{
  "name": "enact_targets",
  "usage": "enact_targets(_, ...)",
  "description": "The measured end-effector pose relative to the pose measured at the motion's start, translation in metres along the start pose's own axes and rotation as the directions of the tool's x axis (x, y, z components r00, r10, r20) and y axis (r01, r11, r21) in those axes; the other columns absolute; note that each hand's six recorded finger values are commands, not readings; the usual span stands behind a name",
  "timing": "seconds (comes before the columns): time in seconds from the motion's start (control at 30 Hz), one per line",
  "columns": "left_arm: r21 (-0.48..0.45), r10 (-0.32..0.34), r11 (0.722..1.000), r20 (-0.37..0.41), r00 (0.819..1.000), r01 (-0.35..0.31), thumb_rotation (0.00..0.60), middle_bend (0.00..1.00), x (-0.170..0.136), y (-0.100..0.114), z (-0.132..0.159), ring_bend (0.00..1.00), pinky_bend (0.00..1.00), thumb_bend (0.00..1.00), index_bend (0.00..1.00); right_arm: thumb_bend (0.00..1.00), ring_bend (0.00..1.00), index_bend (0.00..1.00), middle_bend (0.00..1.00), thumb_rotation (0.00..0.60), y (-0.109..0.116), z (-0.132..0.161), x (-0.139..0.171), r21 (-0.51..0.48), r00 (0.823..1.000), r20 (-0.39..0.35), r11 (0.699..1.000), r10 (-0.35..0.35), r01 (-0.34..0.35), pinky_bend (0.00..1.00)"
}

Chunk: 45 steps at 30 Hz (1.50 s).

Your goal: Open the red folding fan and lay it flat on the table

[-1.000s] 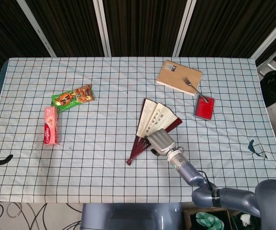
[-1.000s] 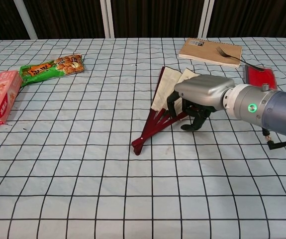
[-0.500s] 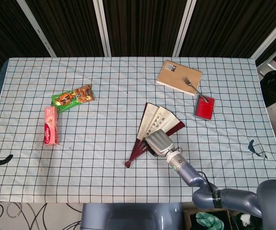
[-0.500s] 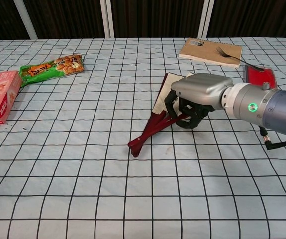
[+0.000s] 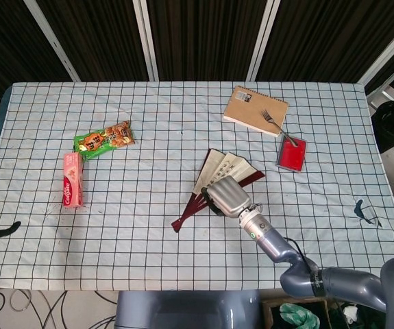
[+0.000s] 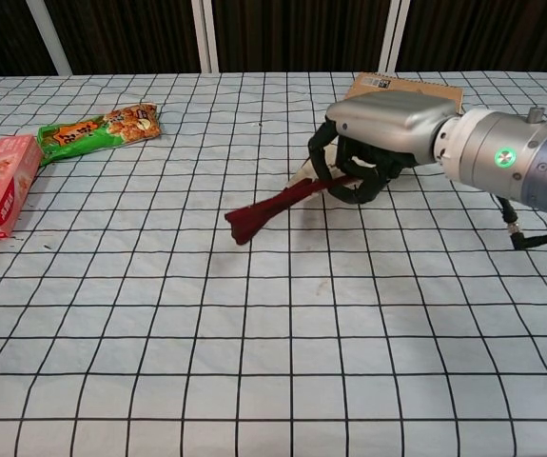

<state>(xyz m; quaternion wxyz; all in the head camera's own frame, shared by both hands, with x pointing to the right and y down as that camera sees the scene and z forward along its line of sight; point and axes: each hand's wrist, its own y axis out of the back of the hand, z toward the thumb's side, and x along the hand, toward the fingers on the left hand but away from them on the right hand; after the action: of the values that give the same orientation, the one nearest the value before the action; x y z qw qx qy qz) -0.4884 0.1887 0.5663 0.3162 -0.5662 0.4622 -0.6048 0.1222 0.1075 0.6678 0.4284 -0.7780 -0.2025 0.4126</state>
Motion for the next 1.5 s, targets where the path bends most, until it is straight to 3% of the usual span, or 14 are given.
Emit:
enact_targets(0.43, -0.008, 0.042, 0.999, 0.115, 0.992, -0.042, 0.600, 0.00, 0.027, 0.027, 0.049, 0.00, 0.00, 0.01, 0.00, 0.77, 0.93, 0.77, 0.87, 0.600, 0.064, 0.005, -0.019, -0.057, 0.987, -0.003, 0.986, -0.159, 0.158, 0.84)
enact_targets(0.73, -0.011, 0.062, 0.998, 0.197, 0.978, -0.061, 0.600, 0.00, 0.053, 0.031, 0.086, 0.00, 0.00, 0.04, 0.09, 0.77, 0.93, 0.78, 0.87, 0.600, 0.103, 0.012, -0.031, -0.107, 0.971, 0.006, 0.965, -0.238, 0.238, 0.84)
enact_targets(1.17, -0.028, 0.037, 0.999, 0.295, 0.955, -0.030, 0.600, 0.01, 0.078, 0.010, 0.139, 0.00, 0.00, 0.10, 0.26, 0.78, 0.93, 0.79, 0.88, 0.600, 0.148, 0.025, -0.051, -0.136, 0.951, 0.026, 0.941, -0.310, 0.310, 0.84)
enact_targets(1.5, -0.143, 0.031, 0.990, 0.335, 0.942, 0.019, 0.600, 0.02, 0.080, -0.028, 0.182, 0.00, 0.00, 0.15, 0.34, 0.79, 0.93, 0.79, 0.88, 0.600, 0.167, 0.043, -0.063, -0.111, 0.943, 0.050, 0.936, -0.330, 0.333, 0.84)
